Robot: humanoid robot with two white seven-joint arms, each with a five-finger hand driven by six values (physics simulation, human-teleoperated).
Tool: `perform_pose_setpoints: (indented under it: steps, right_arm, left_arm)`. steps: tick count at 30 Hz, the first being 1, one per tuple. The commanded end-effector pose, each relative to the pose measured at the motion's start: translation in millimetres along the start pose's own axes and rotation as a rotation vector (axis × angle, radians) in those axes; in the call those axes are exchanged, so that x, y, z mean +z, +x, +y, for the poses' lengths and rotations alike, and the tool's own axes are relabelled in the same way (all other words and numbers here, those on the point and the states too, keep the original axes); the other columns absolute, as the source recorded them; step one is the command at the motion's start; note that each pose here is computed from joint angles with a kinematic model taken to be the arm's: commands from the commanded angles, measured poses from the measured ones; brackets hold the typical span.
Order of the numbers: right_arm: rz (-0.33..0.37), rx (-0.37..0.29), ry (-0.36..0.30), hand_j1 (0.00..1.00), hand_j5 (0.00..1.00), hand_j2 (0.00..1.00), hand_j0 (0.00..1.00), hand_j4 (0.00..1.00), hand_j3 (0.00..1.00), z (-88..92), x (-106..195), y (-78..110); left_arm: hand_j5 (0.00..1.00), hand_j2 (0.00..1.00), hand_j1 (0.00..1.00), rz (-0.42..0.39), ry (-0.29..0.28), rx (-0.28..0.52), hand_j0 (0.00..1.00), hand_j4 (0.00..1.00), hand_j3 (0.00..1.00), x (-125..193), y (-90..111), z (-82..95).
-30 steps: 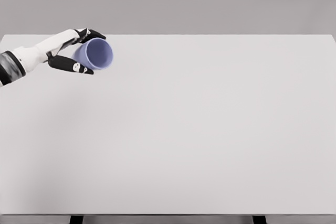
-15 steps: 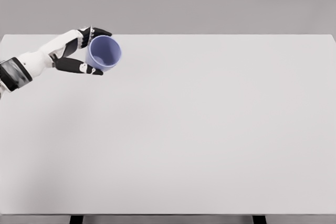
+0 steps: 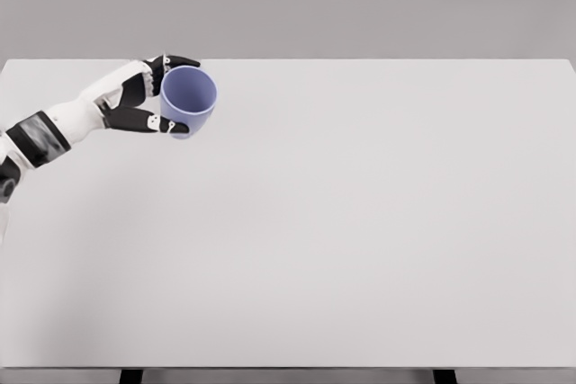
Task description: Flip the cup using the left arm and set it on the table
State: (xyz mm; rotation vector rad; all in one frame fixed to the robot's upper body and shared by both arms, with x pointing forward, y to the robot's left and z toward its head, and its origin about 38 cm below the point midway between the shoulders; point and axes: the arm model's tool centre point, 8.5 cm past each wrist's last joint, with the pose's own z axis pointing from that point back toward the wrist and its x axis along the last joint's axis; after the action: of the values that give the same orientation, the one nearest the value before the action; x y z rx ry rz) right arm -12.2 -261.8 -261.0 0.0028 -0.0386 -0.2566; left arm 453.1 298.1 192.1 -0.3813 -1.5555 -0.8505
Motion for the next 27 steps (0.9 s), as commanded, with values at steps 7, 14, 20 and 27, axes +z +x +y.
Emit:
perform_pose_setpoints:
  steps: [7,14,20,27]
  right_arm:
    - [-0.002,0.000,0.001,1.00,1.00,1.00,1.00,1.00,1.00,0.3,0,0.9]
    - [0.000,0.000,0.000,1.00,1.00,1.00,1.00,1.00,1.00,0.0,0,0.0]
    - [0.000,0.000,0.000,1.00,1.00,1.00,1.00,1.00,1.00,0.0,0,0.0]
    - [0.000,0.000,0.000,1.00,1.00,1.00,1.00,1.00,1.00,0.0,0,0.0]
  left_arm:
    - [0.75,0.75,0.75,-0.038,-0.005,0.098,0.75,0.75,0.75,-4,-2,-7.5]
    - [0.75,0.75,0.75,-0.048,-0.011,0.179,0.75,0.75,0.75,-8,-14,-21.1]
    - [0.75,0.75,0.75,-0.059,0.005,0.221,0.75,0.75,0.75,-11,-24,-28.0]
    - [0.75,0.75,0.75,-0.058,0.022,0.283,0.75,0.75,0.75,-11,-41,-41.1]
